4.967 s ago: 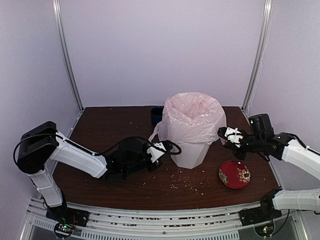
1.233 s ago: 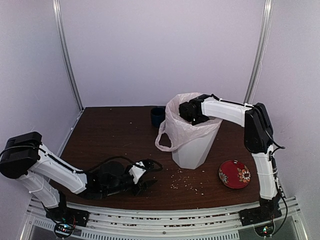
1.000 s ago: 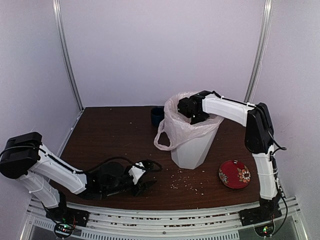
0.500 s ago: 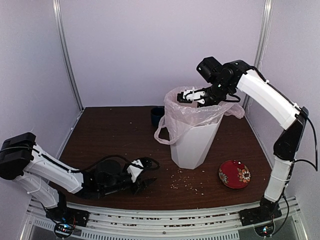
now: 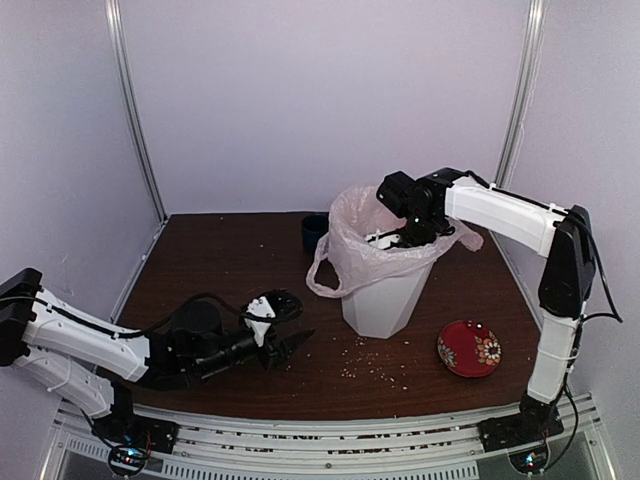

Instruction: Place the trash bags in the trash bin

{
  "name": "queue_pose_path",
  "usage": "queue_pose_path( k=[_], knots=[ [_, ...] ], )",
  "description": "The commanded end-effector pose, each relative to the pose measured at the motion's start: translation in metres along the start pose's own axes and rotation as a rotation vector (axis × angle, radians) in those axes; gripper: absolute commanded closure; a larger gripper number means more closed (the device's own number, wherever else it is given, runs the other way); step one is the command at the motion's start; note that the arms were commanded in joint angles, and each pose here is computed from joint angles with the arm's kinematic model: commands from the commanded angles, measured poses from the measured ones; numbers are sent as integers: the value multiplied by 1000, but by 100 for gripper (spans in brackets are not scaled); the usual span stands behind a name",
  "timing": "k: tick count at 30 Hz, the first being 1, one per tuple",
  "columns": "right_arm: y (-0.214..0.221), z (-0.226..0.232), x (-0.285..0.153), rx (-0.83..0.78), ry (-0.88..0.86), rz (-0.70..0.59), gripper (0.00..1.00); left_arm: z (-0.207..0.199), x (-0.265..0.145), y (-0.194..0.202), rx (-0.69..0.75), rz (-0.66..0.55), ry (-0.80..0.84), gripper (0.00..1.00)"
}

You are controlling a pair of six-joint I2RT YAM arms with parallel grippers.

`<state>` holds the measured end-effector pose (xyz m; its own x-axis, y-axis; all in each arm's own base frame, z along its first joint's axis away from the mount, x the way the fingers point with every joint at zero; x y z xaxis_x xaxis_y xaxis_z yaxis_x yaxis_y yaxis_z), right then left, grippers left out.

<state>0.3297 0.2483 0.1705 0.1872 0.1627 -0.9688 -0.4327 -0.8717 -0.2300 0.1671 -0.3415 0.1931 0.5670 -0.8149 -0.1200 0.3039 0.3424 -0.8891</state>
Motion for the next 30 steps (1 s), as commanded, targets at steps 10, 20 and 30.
queue_pose_path(
  k=[10,20,30],
  knots=[
    [-22,-6,-43,35,58,-172,87,10,74,-66,291,-157,-116,39],
    [-26,-4,-64,39,58,-236,86,23,124,-34,317,3,-320,58],
    [-36,-5,-116,54,108,-386,84,31,128,-31,320,-9,-397,100]
  ],
)
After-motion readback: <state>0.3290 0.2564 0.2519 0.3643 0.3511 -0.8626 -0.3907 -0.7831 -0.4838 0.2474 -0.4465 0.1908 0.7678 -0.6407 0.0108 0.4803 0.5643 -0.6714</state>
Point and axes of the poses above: each gripper's point midway between its finger pads, its own x axis out along the fingers, its own z axis along the line the jaws close on, y = z × x, the point moved 2 cm from there along -x, back along the fingers, and after that the axes turned 14 degrees about x, right-handed, at the moved point
